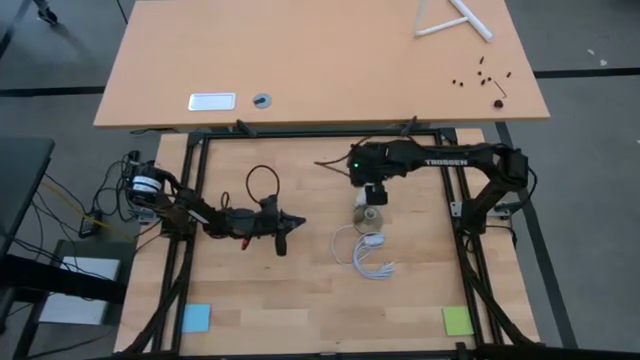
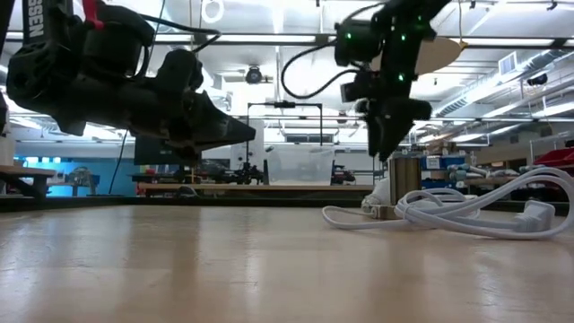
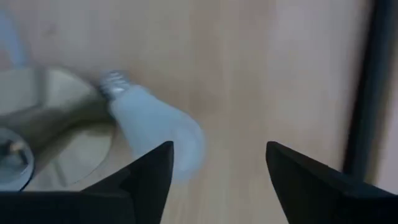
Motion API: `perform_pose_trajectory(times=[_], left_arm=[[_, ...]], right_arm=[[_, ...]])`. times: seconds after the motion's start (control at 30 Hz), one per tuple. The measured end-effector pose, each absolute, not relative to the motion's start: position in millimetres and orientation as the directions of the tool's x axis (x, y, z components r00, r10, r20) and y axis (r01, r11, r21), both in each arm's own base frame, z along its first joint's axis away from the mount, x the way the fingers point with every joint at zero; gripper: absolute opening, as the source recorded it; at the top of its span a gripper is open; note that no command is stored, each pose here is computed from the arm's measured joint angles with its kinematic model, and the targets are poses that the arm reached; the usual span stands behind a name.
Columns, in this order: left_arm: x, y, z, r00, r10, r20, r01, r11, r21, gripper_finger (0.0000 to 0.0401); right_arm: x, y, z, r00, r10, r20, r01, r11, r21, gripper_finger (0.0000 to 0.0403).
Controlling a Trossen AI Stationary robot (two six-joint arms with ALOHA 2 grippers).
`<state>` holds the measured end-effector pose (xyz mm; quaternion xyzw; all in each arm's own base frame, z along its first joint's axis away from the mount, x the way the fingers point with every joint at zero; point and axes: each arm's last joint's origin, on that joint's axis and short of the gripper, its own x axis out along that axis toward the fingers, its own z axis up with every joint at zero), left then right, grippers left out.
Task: Screw lightbulb
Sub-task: Insert the white lightbulb into the golden lamp
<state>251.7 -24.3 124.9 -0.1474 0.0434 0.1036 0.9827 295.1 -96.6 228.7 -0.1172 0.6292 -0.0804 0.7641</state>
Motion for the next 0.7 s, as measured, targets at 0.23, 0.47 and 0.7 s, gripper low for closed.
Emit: perform_pose_trajectory(times=[0.23, 0.47, 0.7], left_arm=[[252, -26, 123, 0.98, 0.141, -0.137, -0.174, 0.947, -0.269, 0.0004], [252, -25, 122, 0.979, 0.133, -0.151, -0.165, 0.96, -0.224, 0.0004], [252, -15, 118, 0.967, 0.171, -0.189, -0.215, 0.947, -0.24, 0.0004]], right_arm=[[281, -106, 206, 0.146, -0.217, -0.965, -0.208, 0.947, -0.245, 0.0248], [282, -100, 203, 0.166, -0.161, -0.973, -0.29, 0.935, -0.204, 0.0268], [283, -100, 204, 0.171, -0.168, -0.971, -0.194, 0.96, -0.201, 0.0269]])
